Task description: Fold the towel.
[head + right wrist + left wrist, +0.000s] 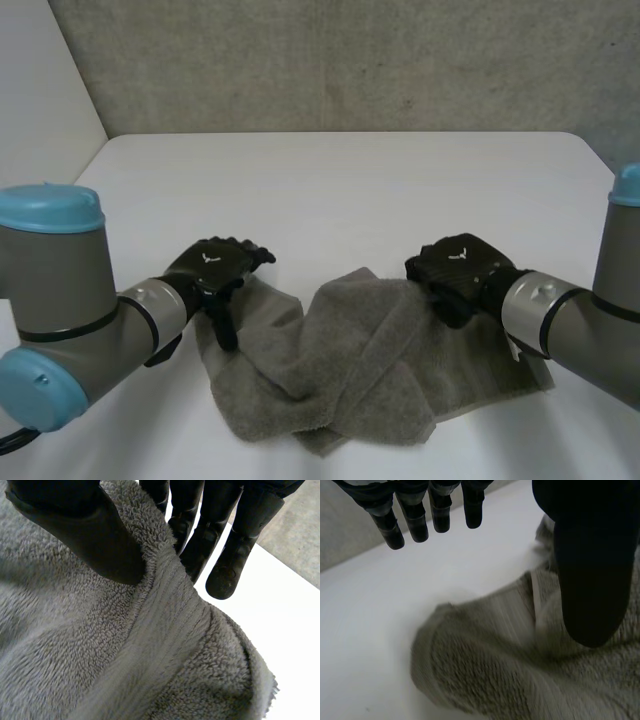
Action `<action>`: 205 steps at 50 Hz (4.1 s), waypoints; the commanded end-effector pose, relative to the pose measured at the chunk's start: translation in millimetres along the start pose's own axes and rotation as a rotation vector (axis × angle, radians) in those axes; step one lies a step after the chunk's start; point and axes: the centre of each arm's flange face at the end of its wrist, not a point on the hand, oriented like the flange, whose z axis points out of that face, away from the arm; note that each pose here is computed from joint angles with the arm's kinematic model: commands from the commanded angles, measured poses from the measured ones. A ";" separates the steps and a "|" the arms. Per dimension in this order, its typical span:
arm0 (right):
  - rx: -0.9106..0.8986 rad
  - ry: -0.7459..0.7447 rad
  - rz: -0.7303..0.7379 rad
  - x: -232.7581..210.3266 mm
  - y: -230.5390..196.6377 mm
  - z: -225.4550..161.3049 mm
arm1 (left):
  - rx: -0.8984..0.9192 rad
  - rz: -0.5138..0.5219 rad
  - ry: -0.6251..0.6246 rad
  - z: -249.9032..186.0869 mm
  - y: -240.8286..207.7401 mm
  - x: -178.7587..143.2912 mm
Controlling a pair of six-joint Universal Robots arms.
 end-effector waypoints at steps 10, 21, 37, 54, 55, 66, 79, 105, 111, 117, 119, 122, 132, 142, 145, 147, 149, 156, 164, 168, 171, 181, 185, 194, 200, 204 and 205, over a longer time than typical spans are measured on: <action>-0.038 0.046 -0.170 -1.7 10.2 -8.5 | -0.098 -0.002 0.147 -1.1 16.8 28.8; 0.454 0.411 -0.361 53.7 -89.6 -3.9 | 0.215 0.040 -0.006 24.6 -75.7 7.8; 0.698 0.618 -0.434 60.2 -99.0 -22.9 | 0.716 -0.081 -0.261 -29.9 -170.5 -10.6; -0.036 0.045 -0.625 -10.4 68.2 -19.6 | 0.134 -0.047 -0.108 -15.3 25.7 33.7; -0.037 0.045 -0.625 -10.4 68.3 -19.6 | 0.121 -0.047 -0.100 -18.3 30.4 34.8; 0.016 0.191 -0.460 28.9 27.5 -46.5 | 0.161 -0.041 -0.062 -44.3 26.3 42.2; 0.366 0.151 0.081 62.2 -58.8 -56.6 | 0.239 -0.031 -0.072 -70.8 18.1 44.3; -0.029 -0.215 -0.037 -31.7 -23.7 98.6 | 0.280 -0.029 -0.080 -86.6 18.9 45.6; 0.016 -0.111 -0.118 -19.6 -39.2 98.9 | 0.323 -0.025 -0.093 -81.5 7.9 41.3; 0.299 0.100 -0.171 14.3 -114.1 73.8 | 0.506 0.010 -0.132 -63.0 -42.6 28.5; 0.537 0.271 -0.176 39.3 -168.9 40.1 | 0.561 0.046 -0.153 -56.3 -61.9 23.5; 0.770 0.418 -0.137 54.4 -211.0 -0.2 | 0.689 0.134 -0.211 -49.1 -109.2 13.1; 1.038 0.680 -0.118 78.7 -231.4 -68.2 | 1.139 0.216 -0.421 -62.7 -251.5 -15.3; 0.537 0.403 -0.211 39.3 -122.1 -16.9 | 0.811 0.214 -0.339 -18.4 -155.0 -1.7; 0.387 0.286 -0.223 21.2 -74.7 -4.9 | 0.638 0.217 -0.291 -8.1 -94.5 9.0; 0.327 0.229 -0.232 9.5 -51.5 0.8 | 0.555 0.225 -0.261 -4.7 -65.1 15.6; 0.212 0.126 -0.247 -13.5 -8.2 6.6 | 0.488 0.235 -0.232 -4.1 -40.4 21.4; 0.068 0.054 -0.288 -34.3 38.9 5.5 | 0.299 0.318 -0.132 -7.6 33.0 41.0; 0.141 0.189 -0.137 0.5 28.2 -2.0 | 0.383 0.334 -0.179 -17.1 20.4 34.2; 0.201 0.257 0.051 21.3 30.6 -6.2 | 0.409 0.334 -0.190 -19.6 16.0 33.5; 0.224 0.265 0.134 27.7 32.2 -7.4 | 0.421 0.335 -0.194 -20.6 14.5 33.3; 0.276 0.278 0.047 32.3 14.7 -9.1 | 0.427 0.334 -0.194 -27.1 14.5 34.2; 0.311 0.296 -0.054 41.1 -3.5 -10.4 | 0.426 0.335 -0.194 -28.8 15.9 34.7; 0.204 0.235 -0.114 26.3 8.9 -14.4 | 0.426 0.335 -0.194 -30.2 18.5 35.4; 0.131 0.204 -0.077 14.9 27.3 -18.7 | 0.424 0.337 -0.192 -30.4 19.3 35.7; 0.093 0.180 -0.021 4.1 38.9 -22.6 | 0.426 0.339 -0.193 -30.1 19.4 35.7; 0.093 0.180 -0.021 4.0 38.9 -22.6 | 0.426 0.339 -0.193 -30.1 19.4 35.7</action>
